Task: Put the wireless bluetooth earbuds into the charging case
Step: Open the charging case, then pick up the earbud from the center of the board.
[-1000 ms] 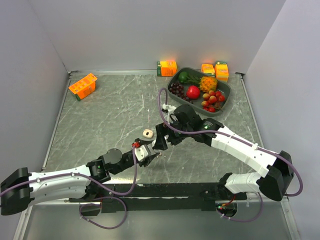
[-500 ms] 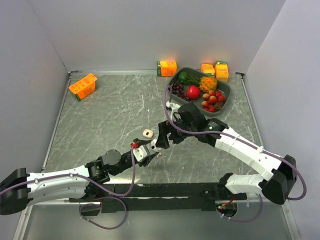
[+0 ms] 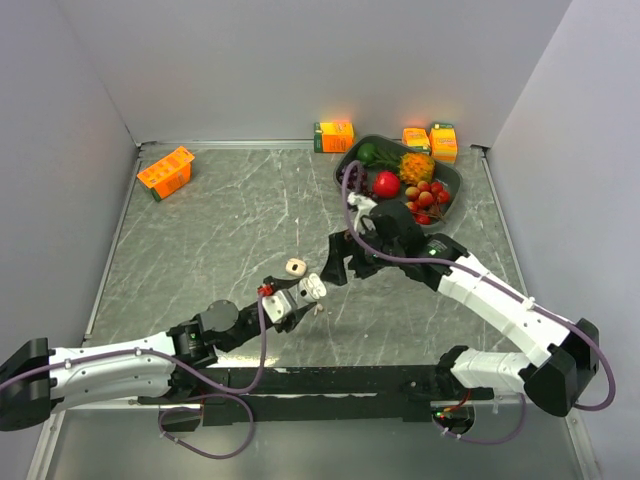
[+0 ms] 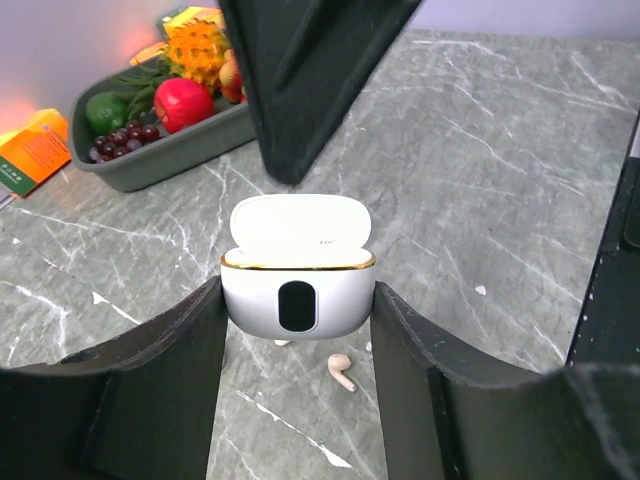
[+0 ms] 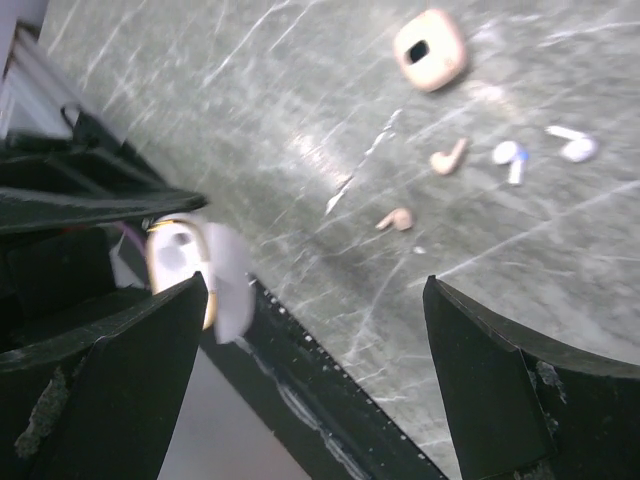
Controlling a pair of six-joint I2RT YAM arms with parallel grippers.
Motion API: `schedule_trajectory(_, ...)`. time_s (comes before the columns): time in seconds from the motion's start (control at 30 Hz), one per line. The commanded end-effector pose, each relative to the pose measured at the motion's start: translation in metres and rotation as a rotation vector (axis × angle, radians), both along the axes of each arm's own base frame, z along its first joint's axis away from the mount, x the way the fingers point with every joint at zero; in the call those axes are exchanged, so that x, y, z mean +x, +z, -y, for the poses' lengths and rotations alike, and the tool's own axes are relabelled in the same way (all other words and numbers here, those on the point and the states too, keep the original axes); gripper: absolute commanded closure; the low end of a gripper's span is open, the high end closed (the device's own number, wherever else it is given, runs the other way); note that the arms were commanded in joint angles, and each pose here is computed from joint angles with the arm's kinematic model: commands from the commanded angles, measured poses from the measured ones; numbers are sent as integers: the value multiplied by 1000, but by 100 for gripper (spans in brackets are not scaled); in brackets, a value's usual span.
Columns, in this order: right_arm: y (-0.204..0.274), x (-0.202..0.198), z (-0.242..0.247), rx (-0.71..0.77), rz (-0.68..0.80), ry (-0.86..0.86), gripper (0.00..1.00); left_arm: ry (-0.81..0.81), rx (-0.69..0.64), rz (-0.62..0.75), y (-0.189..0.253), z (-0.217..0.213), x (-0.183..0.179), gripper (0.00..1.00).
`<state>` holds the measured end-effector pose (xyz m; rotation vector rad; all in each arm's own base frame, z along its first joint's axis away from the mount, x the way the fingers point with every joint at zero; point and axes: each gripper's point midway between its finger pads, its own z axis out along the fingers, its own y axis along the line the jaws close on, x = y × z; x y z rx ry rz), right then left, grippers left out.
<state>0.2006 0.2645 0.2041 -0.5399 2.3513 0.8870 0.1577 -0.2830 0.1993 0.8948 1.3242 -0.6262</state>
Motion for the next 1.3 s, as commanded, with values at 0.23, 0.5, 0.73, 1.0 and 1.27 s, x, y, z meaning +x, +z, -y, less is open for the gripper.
schedule_trajectory(0.23, -34, 64, 58, -159, 112, -398, 13, 231, -143, -106, 20, -35, 18, 99)
schedule_trajectory(0.5, -89, 91, 39, -201, 6, -421, 48, 306, -240, -192, 24, -58, 17, 99)
schedule_trajectory(0.73, -122, 104, 30, -249, -70, -445, 49, 335, -259, -195, 28, -67, 17, 99)
schedule_trajectory(1.0, -148, 111, 35, -267, -140, -560, 52, 352, -270, -194, 29, -71, 17, 99)
schedule_trajectory(1.27, -163, 121, 37, -319, -150, -576, 53, 346, -268, -193, 28, -69, 16, 99)
